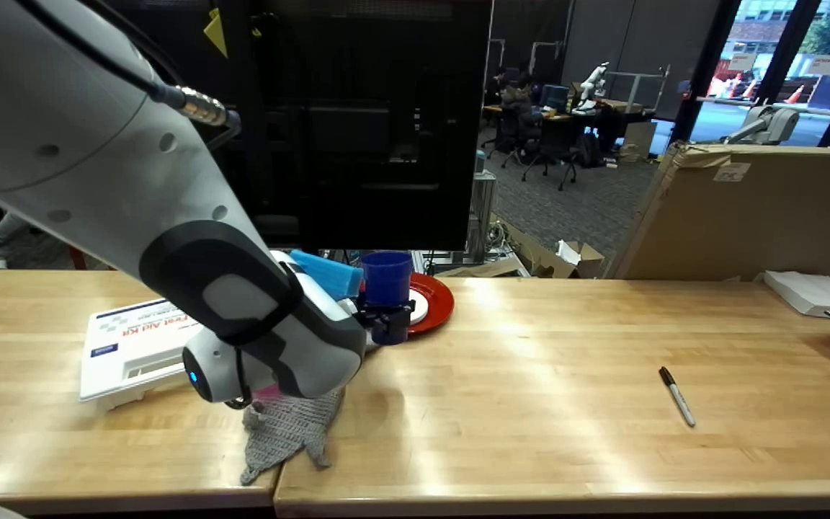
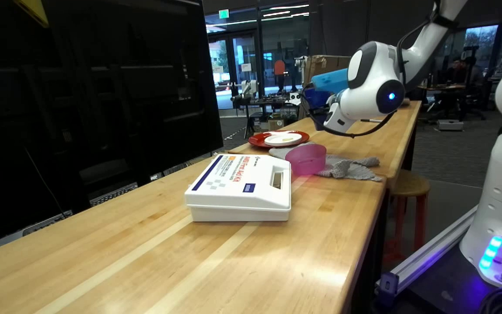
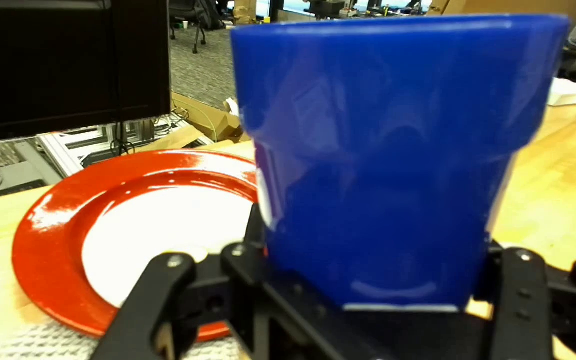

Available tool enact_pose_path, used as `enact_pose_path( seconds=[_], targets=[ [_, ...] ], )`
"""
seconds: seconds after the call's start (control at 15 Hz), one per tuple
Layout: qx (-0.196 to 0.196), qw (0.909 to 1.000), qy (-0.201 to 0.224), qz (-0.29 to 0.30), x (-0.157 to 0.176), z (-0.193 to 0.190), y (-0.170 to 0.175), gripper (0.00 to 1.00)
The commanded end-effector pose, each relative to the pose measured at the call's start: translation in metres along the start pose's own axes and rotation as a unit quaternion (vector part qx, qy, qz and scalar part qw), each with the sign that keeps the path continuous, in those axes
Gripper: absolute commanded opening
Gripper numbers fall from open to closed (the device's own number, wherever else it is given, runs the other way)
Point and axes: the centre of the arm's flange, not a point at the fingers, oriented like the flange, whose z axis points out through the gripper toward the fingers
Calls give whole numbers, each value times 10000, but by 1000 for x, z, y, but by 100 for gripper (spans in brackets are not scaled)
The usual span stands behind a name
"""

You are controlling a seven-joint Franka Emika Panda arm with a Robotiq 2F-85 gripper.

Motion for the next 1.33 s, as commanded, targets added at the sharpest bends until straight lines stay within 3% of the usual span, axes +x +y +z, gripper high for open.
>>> enact_pose_path(
  seconds=[0.0, 0.6, 1.27],
  targets=[
    [-163, 9992, -99, -351, -10, -14, -3, 58],
    [-310, 9947, -303, -938, -23, -36, -4, 58],
    [-239, 9954, -495, -790, -17, -47, -24, 58]
  ],
)
